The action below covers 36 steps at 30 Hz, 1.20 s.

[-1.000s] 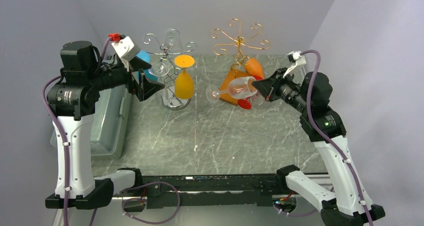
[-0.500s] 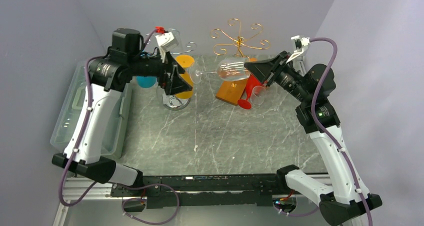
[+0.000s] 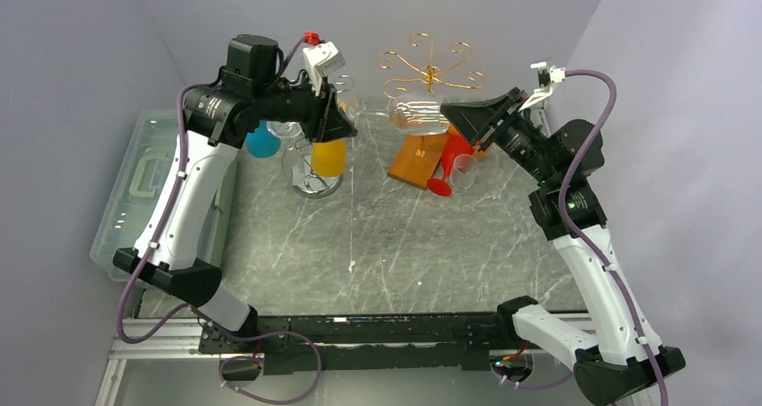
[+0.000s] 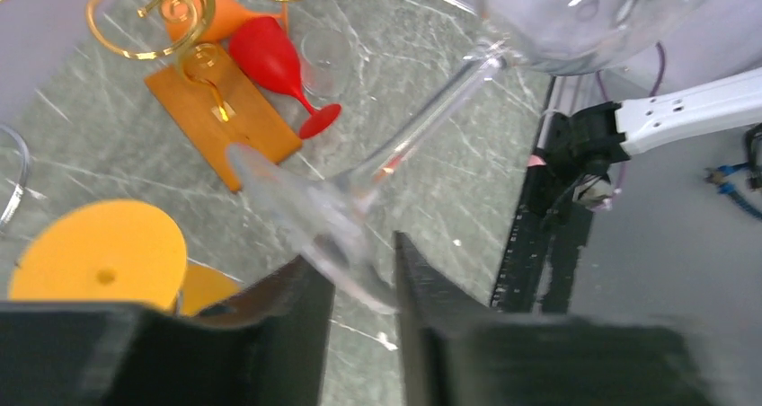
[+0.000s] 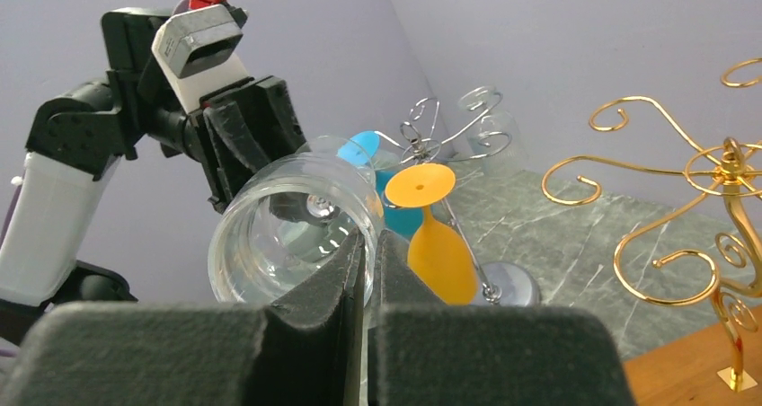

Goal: Place the wine glass upside down on the wine glass rack
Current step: Turn the wine glass upside down at the wine rack.

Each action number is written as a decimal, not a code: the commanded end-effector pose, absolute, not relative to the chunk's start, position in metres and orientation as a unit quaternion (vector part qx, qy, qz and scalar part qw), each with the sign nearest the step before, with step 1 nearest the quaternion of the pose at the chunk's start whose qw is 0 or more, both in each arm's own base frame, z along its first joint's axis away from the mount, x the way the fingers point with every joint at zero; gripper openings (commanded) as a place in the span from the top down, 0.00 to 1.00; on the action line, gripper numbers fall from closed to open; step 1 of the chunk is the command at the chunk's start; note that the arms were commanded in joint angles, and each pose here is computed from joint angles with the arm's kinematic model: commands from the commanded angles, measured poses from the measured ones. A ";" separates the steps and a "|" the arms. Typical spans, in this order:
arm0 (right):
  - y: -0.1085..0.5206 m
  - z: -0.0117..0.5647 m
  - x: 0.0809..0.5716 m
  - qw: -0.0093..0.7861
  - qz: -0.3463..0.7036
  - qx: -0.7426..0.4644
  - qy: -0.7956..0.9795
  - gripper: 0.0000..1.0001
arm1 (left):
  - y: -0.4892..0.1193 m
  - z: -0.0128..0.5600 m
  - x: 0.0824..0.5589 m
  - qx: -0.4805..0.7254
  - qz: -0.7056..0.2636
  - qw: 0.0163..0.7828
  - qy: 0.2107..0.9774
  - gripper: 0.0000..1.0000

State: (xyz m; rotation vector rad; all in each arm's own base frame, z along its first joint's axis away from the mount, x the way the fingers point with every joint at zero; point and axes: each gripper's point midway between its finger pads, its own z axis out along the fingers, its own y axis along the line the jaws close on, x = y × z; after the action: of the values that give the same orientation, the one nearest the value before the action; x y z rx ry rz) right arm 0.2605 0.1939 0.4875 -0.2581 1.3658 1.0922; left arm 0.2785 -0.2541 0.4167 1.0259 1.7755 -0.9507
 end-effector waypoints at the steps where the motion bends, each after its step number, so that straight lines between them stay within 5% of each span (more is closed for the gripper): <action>1: 0.192 0.511 0.248 0.656 0.500 -0.118 0.553 1.00 | -0.255 0.437 0.290 0.414 -0.352 0.467 0.697 0.78; 7: 0.198 0.498 0.246 0.638 0.522 -0.117 0.554 1.00 | -0.256 0.439 0.291 0.449 -0.319 0.489 0.676 1.00; 15: 0.202 0.465 0.246 0.597 0.501 -0.135 0.611 0.58 | -0.245 0.448 0.300 0.527 -0.196 0.552 0.616 1.00; 28: 0.187 0.424 0.242 0.568 0.417 -0.156 0.692 0.14 | -0.241 0.464 0.284 0.604 -0.130 0.586 0.524 1.00; 36: 0.165 0.414 0.244 0.572 0.325 -0.181 0.731 0.11 | -0.238 0.477 0.280 0.631 -0.086 0.607 0.474 1.00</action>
State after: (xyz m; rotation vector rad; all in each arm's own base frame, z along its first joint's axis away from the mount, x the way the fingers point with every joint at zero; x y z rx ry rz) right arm 0.2362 0.1849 0.4015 -0.4038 1.7275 0.9417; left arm 0.3031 -0.2364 0.4561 1.3934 1.2599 -0.2337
